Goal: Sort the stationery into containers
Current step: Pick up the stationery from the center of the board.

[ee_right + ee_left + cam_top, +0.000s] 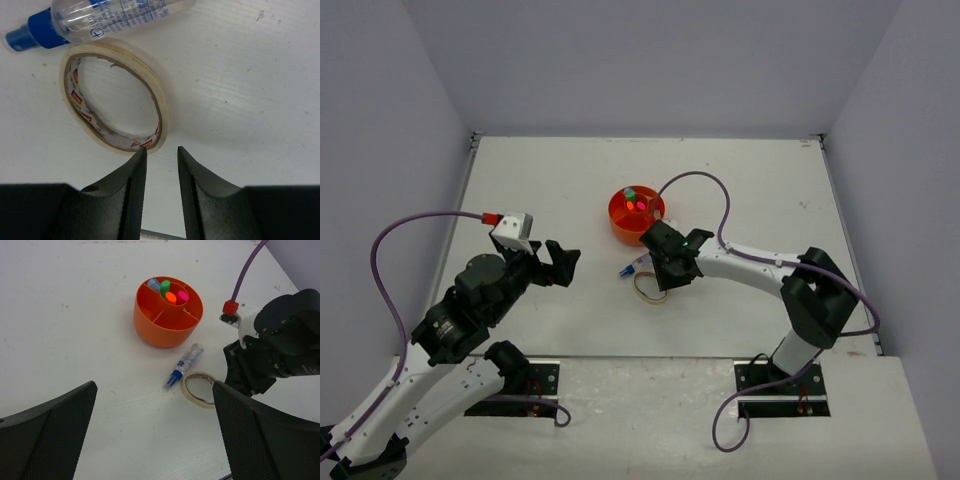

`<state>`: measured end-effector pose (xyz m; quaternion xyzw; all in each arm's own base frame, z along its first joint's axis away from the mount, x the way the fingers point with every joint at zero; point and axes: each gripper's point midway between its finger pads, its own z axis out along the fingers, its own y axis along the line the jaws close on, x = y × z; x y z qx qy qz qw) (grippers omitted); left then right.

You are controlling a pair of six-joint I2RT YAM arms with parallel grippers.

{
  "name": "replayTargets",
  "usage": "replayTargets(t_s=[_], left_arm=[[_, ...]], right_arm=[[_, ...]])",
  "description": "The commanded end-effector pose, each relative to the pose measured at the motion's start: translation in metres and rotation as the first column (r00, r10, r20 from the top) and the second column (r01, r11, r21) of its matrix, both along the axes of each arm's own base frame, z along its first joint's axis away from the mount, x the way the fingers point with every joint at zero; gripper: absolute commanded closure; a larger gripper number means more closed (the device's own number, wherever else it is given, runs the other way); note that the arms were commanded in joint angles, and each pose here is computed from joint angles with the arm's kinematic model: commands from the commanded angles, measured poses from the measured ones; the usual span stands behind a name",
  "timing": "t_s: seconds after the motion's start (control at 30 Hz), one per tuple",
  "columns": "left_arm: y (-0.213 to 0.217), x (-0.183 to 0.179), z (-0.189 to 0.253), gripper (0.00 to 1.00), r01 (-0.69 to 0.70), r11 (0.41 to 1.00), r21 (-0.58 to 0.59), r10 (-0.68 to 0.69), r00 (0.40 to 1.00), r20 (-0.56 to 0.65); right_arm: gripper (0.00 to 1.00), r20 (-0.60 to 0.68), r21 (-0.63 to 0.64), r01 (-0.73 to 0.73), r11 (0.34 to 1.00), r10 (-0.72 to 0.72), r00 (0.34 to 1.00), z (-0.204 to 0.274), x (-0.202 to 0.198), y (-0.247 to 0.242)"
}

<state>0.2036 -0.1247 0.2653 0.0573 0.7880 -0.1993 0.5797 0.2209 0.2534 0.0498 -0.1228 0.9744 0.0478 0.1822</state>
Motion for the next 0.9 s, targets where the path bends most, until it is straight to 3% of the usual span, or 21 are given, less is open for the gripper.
replayTargets(t_s=[0.0,0.2,0.43,0.6,0.73,0.77,0.87], left_arm=[[-0.001,0.003,-0.001,0.0,0.002,1.0,0.012,-0.002,1.0,0.012],[-0.001,0.003,-0.001,0.0,0.005,1.0,0.013,-0.005,1.0,0.009],[-0.002,0.003,-0.002,0.0,0.008,1.0,0.015,-0.008,1.0,0.006],[-0.003,0.002,0.0,0.0,0.01,1.0,0.0,-0.01,1.0,0.003],[-0.017,-0.003,0.001,0.0,0.037,0.994,-0.105,-0.041,0.999,-0.034],[-0.026,-0.002,0.005,0.0,0.048,0.983,-0.176,-0.055,0.998,-0.039],[-0.06,-0.004,0.001,0.0,0.132,0.928,-0.347,-0.163,0.985,-0.061]], right_arm=[[0.68,0.014,-0.008,0.07,0.997,-0.07,0.997,-0.015,0.005,0.001],[0.72,-0.023,-0.013,0.082,0.997,-0.082,0.996,-0.037,0.002,0.006],[0.84,-0.019,-0.062,0.108,0.992,-0.109,0.994,-0.048,-0.002,-0.008],[0.97,0.03,-0.058,0.148,0.987,-0.147,0.989,-0.028,-0.003,-0.018],[1.0,0.095,0.022,0.17,0.985,-0.171,0.981,0.004,-0.001,-0.022],[1.0,0.115,0.053,0.168,0.984,-0.174,0.978,0.013,0.0,-0.021],[1.0,0.179,0.242,0.119,0.963,-0.164,0.97,0.052,0.001,-0.004]])
